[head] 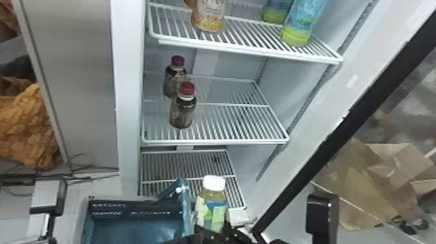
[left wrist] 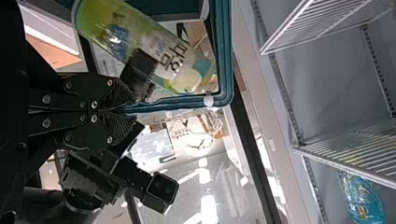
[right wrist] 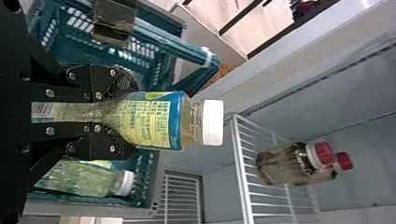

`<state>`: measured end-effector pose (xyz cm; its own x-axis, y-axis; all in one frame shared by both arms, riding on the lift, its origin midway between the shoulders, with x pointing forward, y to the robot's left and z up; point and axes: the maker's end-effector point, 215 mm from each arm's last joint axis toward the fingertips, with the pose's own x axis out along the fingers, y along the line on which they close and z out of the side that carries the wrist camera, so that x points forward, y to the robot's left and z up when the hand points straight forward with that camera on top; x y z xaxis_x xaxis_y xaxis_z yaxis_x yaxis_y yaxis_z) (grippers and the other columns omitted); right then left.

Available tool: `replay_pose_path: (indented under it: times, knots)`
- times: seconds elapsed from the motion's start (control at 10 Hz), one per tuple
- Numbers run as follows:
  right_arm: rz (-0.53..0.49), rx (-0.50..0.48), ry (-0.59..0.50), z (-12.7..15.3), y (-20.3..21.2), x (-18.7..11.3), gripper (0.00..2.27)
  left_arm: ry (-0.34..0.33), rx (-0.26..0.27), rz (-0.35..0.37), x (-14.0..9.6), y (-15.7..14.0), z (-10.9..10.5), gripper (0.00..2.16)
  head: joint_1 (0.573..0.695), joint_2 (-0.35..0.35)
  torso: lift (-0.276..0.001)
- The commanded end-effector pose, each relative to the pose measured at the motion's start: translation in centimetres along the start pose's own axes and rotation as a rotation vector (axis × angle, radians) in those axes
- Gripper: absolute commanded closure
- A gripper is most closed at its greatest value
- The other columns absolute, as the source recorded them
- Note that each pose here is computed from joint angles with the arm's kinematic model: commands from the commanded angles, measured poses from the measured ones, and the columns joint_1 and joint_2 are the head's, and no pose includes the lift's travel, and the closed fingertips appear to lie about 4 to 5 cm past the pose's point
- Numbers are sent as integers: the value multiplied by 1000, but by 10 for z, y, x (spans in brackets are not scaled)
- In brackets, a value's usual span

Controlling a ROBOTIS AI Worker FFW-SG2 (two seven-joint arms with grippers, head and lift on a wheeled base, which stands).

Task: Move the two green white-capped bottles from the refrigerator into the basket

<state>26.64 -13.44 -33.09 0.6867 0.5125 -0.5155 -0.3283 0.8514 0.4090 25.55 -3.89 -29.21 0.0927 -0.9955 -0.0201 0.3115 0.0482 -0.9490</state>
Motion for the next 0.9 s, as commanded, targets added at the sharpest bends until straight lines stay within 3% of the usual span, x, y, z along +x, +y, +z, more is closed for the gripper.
replay_pose_path:
  times: [0.0,0.2,0.4,0.8]
  knots:
    - [-5,11,22,-9,-4,1,1013,-1,0,-2,0,-1,0,1134,695,-350,-263]
    - [-6,16,22,-9,-7,4,855,3,1,-3,1,-1,0,1134,695,-350,-263]
    - [-5,15,18,-8,-8,4,464,3,1,-3,1,-1,0,1134,695,-350,-263]
    - [-44,-22,-46,15,-23,1,346,0,-3,-3,-1,-1,-1,1134,695,-350,-263]
